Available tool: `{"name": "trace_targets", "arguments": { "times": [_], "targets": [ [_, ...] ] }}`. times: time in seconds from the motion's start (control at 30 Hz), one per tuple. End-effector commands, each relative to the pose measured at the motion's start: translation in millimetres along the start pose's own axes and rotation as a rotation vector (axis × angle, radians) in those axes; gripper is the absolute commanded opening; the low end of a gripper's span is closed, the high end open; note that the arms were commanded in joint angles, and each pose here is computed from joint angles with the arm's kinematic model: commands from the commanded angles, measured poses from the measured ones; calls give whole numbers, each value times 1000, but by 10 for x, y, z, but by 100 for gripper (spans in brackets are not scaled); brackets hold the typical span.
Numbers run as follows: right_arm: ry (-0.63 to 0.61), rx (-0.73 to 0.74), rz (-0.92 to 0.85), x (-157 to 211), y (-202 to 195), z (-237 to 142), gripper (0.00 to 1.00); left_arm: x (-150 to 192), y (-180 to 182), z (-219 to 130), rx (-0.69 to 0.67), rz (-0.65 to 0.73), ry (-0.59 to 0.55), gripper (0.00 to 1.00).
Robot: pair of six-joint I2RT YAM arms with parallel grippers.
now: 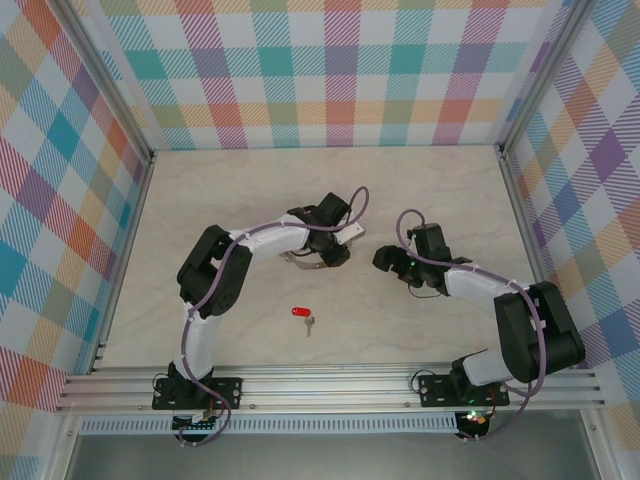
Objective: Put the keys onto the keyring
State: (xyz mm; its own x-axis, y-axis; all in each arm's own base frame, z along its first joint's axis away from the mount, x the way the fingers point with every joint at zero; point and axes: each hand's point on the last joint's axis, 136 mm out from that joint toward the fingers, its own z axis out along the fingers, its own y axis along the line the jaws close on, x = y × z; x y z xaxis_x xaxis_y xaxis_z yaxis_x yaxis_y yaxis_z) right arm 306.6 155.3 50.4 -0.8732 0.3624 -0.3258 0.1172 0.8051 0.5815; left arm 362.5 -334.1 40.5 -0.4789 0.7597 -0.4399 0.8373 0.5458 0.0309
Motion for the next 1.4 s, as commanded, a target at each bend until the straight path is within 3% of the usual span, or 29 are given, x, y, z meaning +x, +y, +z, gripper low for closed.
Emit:
{"name": "trace_targets", "arguments": {
  "times": [0.0,0.47,0.67,0.9,1.37],
  "targets": [
    [1,-26,10,-12,27,8,79,-104,-80,26,20,34,-22,34],
    [-1,-37,15,-20,19,1,78,-120,-42,140,7,35,-19,30],
    [5,-45,14,-3,25,7,77,-165,-19,165,0,42,-24,21],
    [16,-76,13,15,74,18,75,-227,-2,147,-4,43,-40,2],
    [45,-332,-26,46,545,-90,68,-476,-246,-497,112,6,-200,0]
  ]
}}
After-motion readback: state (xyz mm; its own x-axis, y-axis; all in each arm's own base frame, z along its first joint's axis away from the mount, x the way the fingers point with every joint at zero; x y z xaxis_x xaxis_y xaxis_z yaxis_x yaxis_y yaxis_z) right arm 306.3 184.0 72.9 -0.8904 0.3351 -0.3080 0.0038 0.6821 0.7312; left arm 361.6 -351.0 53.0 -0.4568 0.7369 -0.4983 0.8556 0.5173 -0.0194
